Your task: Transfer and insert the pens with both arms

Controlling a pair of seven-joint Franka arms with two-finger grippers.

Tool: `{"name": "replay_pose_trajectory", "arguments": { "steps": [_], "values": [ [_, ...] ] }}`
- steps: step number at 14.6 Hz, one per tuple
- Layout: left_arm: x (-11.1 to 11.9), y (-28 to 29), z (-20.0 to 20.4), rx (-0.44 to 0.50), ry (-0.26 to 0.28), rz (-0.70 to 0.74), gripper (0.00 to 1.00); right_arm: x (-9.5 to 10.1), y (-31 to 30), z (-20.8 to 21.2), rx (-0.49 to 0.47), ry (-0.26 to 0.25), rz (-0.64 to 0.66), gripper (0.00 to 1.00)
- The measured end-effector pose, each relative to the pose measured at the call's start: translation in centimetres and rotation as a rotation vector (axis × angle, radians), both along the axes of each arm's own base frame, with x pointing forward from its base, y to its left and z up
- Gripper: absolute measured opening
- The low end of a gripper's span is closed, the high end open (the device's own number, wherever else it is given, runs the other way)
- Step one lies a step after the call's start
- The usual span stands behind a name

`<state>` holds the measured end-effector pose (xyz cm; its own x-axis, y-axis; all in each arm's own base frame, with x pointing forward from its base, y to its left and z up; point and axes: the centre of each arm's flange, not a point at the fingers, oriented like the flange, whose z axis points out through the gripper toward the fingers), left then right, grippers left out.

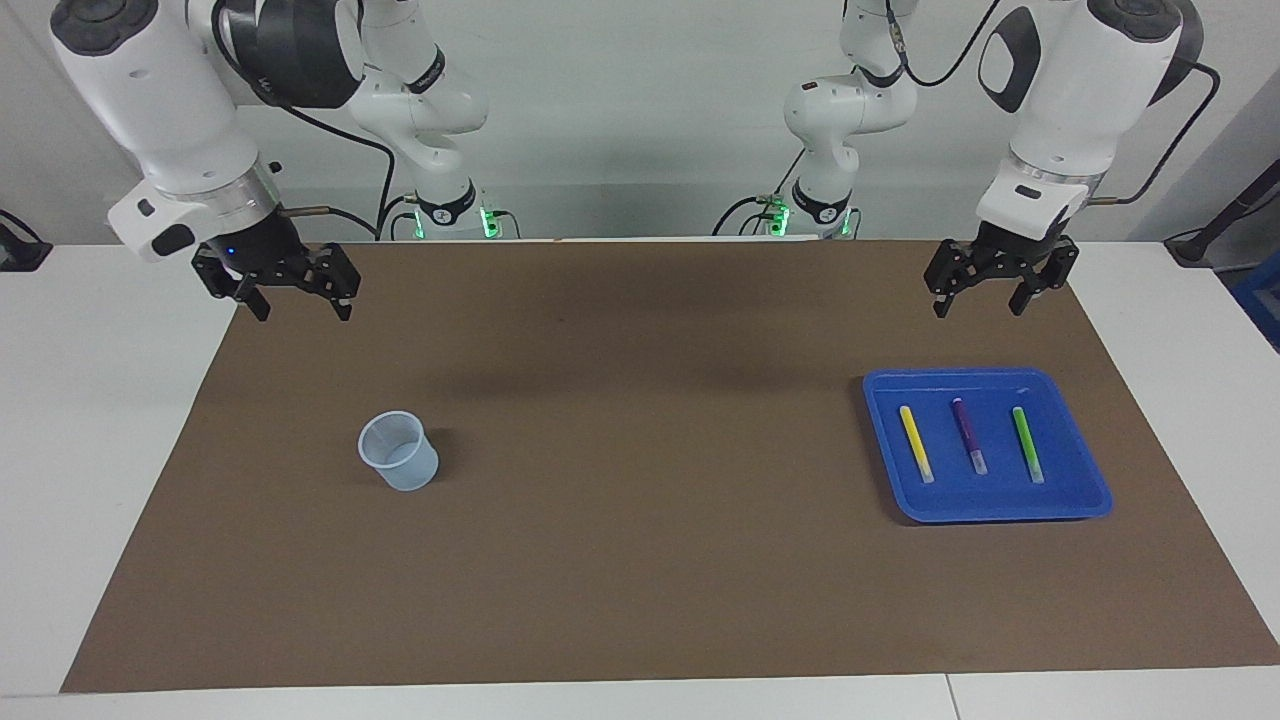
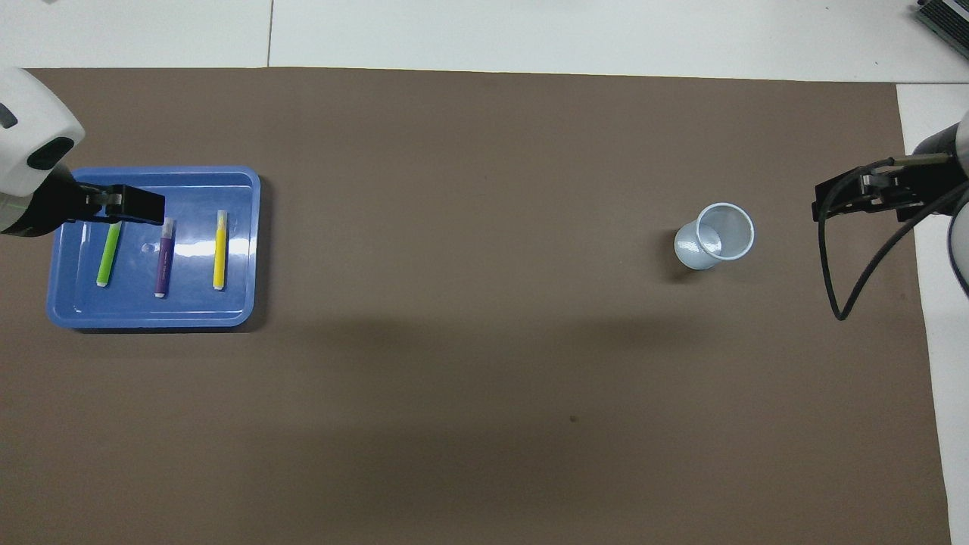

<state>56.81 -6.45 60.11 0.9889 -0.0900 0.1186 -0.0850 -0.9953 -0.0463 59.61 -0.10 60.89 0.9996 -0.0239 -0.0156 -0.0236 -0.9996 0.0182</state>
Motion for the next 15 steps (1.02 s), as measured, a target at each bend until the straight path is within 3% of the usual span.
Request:
{"name": "replay_pose_trajectory", "arguments": {
  "steps": [15],
  "values": [
    [-0.19, 0.04, 0.47, 0.000, -0.010, 0.001, 1.00, -0.10, -0.26, -0.46, 0.000, 0.010, -0.004, 1.00]
  ]
}}
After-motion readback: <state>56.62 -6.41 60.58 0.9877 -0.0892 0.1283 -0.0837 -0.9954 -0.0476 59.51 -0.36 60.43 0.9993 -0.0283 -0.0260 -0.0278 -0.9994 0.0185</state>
